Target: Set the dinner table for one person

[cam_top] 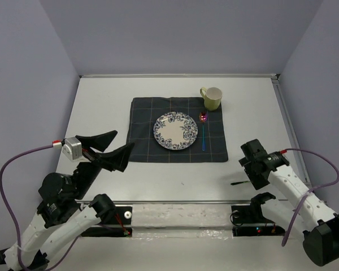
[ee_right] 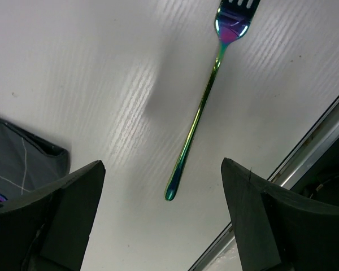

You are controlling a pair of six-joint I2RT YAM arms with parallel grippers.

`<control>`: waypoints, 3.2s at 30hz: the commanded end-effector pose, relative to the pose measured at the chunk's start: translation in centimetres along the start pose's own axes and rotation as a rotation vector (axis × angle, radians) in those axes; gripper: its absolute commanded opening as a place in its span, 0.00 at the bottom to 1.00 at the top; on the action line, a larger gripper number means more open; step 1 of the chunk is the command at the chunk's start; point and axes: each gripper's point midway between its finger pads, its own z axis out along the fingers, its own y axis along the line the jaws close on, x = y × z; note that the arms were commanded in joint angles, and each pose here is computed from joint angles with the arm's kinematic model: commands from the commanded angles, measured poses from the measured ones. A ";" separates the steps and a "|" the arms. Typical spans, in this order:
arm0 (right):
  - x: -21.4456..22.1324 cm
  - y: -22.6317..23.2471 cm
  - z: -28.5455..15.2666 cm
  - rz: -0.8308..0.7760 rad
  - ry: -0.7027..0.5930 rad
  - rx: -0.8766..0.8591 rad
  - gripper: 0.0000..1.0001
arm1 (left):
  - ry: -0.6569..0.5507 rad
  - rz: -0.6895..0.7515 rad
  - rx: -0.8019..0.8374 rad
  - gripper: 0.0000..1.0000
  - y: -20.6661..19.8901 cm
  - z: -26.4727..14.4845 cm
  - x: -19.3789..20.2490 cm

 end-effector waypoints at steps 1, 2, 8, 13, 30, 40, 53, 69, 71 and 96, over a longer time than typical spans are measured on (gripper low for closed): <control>-1.5 -0.1 0.1 0.167 -0.062 0.036 0.89 | -0.060 -0.010 0.021 0.99 -0.5 -0.5 -1.8; -1.7 -0.2 0.1 0.177 -0.069 0.040 0.88 | -0.061 -0.009 0.014 0.99 -0.3 -0.5 -1.8; -2.3 -1.4 0.9 0.237 -0.091 0.204 0.88 | -0.060 -0.012 -0.018 0.99 0.1 -0.3 -1.8; -2.0 -1.7 1.5 0.229 -0.089 0.316 0.90 | -0.044 -0.013 -0.021 0.99 0.1 0.0 -1.3; -0.6 -2.1 5.4 0.225 -0.066 0.426 0.45 | -0.009 -0.011 -0.009 0.99 -0.1 0.0 -0.5; 0.5 -0.4 6.2 0.304 -0.013 0.349 0.44 | -0.001 -0.007 -0.007 0.99 -0.2 0.1 -0.3; -1.7 4.7 8.3 0.069 -0.088 0.134 0.32 | 0.022 -0.001 0.011 0.99 -0.5 0.5 0.4; -0.2 5.7 9.1 -0.100 -0.051 0.121 0.42 | 0.050 0.014 -0.008 0.99 -0.2 1.0 1.2; -0.3 5.6 9.1 -0.113 -0.056 0.128 0.42 | 0.049 0.014 -0.011 0.99 -0.1 1.0 1.2; -4.3 7.8 5.4 -0.262 -0.199 0.004 0.00 | 0.071 0.037 -0.057 0.99 0.7 1.4 2.0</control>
